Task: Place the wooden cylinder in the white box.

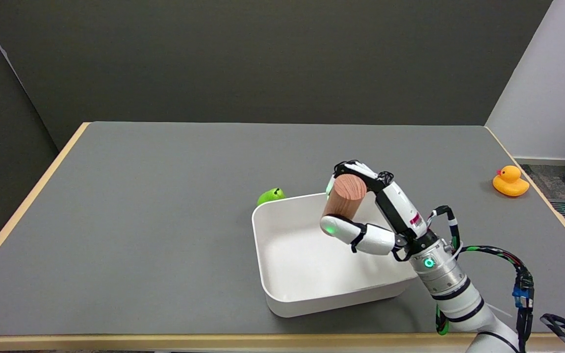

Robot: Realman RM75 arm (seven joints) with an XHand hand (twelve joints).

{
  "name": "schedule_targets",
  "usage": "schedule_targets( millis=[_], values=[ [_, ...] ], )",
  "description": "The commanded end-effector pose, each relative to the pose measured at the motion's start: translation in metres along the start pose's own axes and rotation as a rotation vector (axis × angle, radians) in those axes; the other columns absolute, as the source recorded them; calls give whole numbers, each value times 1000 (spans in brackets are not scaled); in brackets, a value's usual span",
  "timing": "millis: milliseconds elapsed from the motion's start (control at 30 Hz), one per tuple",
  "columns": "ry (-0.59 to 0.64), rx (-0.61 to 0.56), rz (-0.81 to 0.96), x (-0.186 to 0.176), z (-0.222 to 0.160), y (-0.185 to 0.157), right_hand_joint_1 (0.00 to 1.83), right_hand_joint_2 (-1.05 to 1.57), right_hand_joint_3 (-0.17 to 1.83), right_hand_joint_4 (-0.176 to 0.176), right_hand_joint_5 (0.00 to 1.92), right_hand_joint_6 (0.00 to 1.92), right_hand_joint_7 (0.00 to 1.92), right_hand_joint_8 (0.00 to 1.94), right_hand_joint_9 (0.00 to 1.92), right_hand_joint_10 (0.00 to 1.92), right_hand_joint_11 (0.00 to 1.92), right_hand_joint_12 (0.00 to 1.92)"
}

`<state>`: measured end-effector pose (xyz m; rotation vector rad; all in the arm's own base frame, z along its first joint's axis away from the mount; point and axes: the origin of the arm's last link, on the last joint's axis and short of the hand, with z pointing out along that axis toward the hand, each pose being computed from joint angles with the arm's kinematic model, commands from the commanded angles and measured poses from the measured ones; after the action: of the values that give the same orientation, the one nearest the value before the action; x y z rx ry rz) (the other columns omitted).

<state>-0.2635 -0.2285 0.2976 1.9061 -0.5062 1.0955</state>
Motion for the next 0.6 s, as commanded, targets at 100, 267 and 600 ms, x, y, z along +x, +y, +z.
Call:
schedule_targets(
  millis=[100,267,600],
  values=[
    [57,-14,-42,15,-5,13,514,606,937,18,98,402,43,168,-1,352,-1,957],
    [68,-10,-50,18,-3,14,491,562,876,27,43,272,-1,-1,-1,-1,-1,461],
    [151,70,-57,34,6,2,475,562,888,39,51,298,-1,-1,-1,-1,-1,276]
  ],
)
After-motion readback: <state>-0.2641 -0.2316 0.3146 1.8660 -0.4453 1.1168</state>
